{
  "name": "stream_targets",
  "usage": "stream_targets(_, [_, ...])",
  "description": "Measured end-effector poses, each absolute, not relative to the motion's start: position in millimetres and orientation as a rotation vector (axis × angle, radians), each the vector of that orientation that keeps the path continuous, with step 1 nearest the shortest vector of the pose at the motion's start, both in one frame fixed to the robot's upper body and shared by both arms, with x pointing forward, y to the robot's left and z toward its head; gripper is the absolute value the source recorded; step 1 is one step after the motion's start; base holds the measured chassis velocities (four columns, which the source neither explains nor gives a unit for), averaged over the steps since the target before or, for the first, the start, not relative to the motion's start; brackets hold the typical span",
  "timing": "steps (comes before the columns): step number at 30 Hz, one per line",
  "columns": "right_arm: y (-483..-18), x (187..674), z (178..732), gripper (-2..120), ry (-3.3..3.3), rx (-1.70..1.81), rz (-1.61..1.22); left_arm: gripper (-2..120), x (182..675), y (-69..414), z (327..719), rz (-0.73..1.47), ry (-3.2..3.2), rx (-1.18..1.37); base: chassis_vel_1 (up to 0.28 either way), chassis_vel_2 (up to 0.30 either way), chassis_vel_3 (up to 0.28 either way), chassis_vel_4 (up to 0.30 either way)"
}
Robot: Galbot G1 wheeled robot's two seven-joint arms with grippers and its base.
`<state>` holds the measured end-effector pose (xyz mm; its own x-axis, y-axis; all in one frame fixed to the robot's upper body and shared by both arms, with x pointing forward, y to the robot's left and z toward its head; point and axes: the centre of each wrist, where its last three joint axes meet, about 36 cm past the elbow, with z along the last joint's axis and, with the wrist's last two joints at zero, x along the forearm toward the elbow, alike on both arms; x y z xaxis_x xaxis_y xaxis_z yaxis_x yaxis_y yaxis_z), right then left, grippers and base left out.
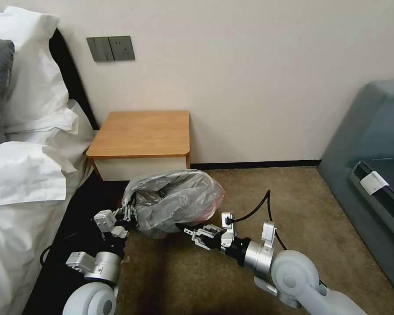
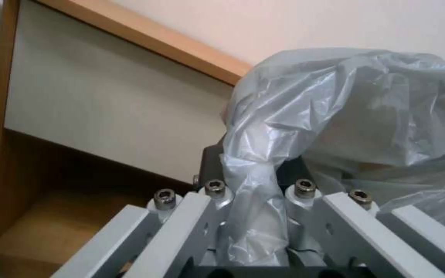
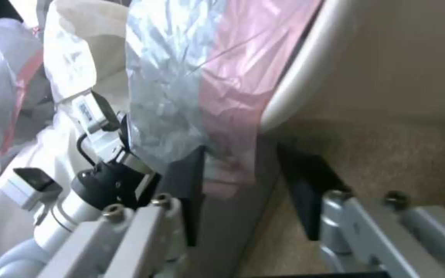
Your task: Pick up the garbage bag from the table and place it over the trash can.
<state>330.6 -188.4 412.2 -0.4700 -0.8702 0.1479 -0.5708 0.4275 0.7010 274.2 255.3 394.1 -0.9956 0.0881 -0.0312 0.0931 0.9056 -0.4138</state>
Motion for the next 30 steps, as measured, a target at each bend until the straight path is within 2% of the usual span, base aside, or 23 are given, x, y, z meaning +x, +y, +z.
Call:
stream_targets(3, [-190,329,410,21,-2.201,1.239,-0.770,8,274,255,394,-0.669,3.055,0.145,0.000,0.000,0.000,0.000])
stream_targets(4, [-190,329,410,21,-2.201,1.239,-0.770,8,274,255,394,-0.669,3.055,0.145,0.000,0.000,0.000,0.000])
stream_targets(7, [-191,327,411,8,-2.205,1.249,-0.766,8,273,254,393,-0.673,3.059,0.145,0.000,0.000,0.000,0.000])
stream_targets(8, [-191,327,411,8,-2.205,1.249,-0.766,8,273,254,393,-0.673,3.059,0.145,0.000,0.000,0.000,0.000])
stream_targets(10, [-191,327,411,0,-2.208,1.255,-0.764,8,272,254,393,-0.675,3.062,0.146,0.000,0.000,0.000,0.000])
stream_targets(22, [-191,320,408,0,-2.217,1.256,-0.735,8,273,254,393,-0.682,3.067,0.147,0.000,0.000,0.000,0.000])
stream_targets(30, [-176,294,394,0,-2.185,1.061,-0.700,8,276,253,392,-0.692,3.065,0.149,0.000,0.000,0.000,0.000])
